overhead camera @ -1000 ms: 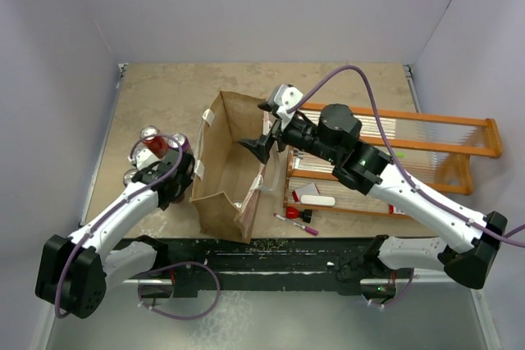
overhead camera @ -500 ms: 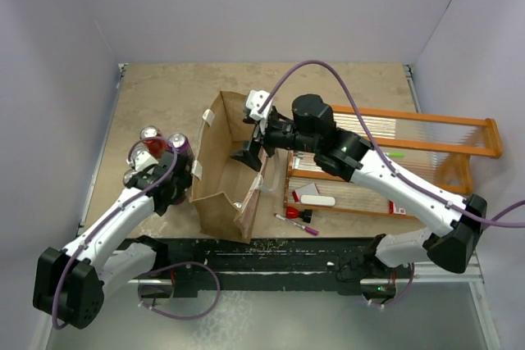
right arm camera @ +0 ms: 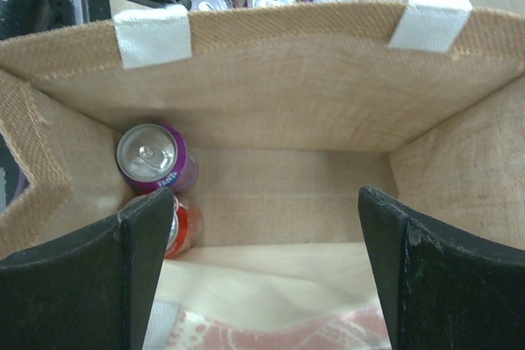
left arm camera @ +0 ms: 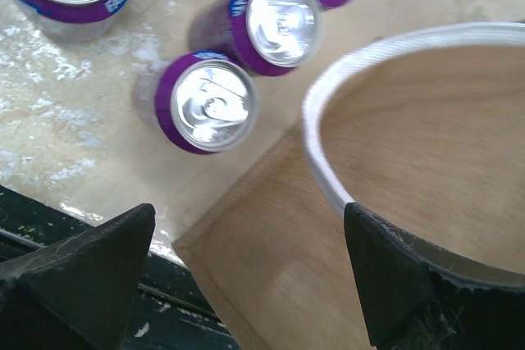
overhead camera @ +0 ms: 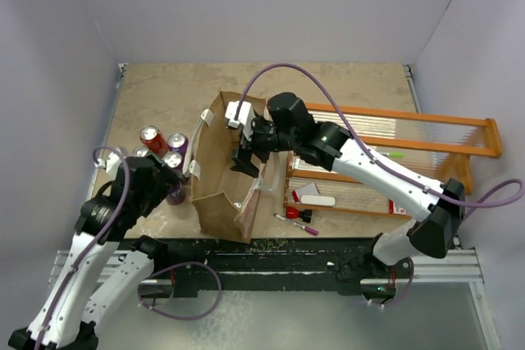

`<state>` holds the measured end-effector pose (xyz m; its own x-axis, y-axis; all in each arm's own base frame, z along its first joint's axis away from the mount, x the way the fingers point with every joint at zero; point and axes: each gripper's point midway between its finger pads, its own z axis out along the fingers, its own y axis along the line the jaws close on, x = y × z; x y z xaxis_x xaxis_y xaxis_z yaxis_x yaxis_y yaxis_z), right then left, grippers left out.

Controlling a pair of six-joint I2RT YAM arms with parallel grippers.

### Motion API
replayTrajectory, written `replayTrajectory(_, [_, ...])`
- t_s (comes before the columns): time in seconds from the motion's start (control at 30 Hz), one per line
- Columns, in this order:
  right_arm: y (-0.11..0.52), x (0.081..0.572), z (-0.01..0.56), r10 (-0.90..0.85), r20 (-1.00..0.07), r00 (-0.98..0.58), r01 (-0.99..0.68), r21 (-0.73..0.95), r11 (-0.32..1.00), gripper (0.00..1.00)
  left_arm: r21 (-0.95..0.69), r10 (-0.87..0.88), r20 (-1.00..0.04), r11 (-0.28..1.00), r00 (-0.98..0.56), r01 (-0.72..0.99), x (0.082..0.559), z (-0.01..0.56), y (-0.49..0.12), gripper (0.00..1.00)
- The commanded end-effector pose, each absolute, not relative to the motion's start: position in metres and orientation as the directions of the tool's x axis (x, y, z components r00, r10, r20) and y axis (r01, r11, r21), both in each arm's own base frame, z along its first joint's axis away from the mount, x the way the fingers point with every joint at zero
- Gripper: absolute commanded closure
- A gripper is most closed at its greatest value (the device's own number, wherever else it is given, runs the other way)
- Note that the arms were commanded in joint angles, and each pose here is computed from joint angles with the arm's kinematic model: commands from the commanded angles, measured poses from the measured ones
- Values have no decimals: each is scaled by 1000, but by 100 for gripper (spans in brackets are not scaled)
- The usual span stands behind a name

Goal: Take the beverage out of the canvas bag
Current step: Adjust the canvas bag at the center of the board.

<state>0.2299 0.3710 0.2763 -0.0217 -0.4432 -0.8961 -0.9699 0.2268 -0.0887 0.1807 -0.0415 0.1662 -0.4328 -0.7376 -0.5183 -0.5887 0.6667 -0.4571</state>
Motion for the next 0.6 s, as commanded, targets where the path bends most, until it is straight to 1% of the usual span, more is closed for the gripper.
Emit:
replayTrajectory(0.0, [388, 214, 296, -453, -890, 49, -979, -133, 155, 7, -539, -697, -517, 716, -497, -443, 165, 209, -56, 1])
replayTrajectory(0.13, [399, 186, 292, -464, -884, 61, -988, -119, 96, 7, -635, -621, -510, 739, -595, -227, 160, 238, -90, 1])
replayTrajectory(0.23, [405, 168, 295, -455, -890, 36, -993, -84, 84, 7, -655, -543, -553, 752, -632, -73, 157, 259, -106, 1])
replayTrajectory(0.37, [410, 149, 289, -450, -893, 3, -995, -47, 86, 9, -631, -472, -591, 776, -654, 11, 144, 275, -107, 1])
replayTrajectory(0.57, [414, 139, 279, -437, -892, -113, -986, 47, 158, 11, -663, -346, -522, 740, -780, 116, 122, 282, -133, 1])
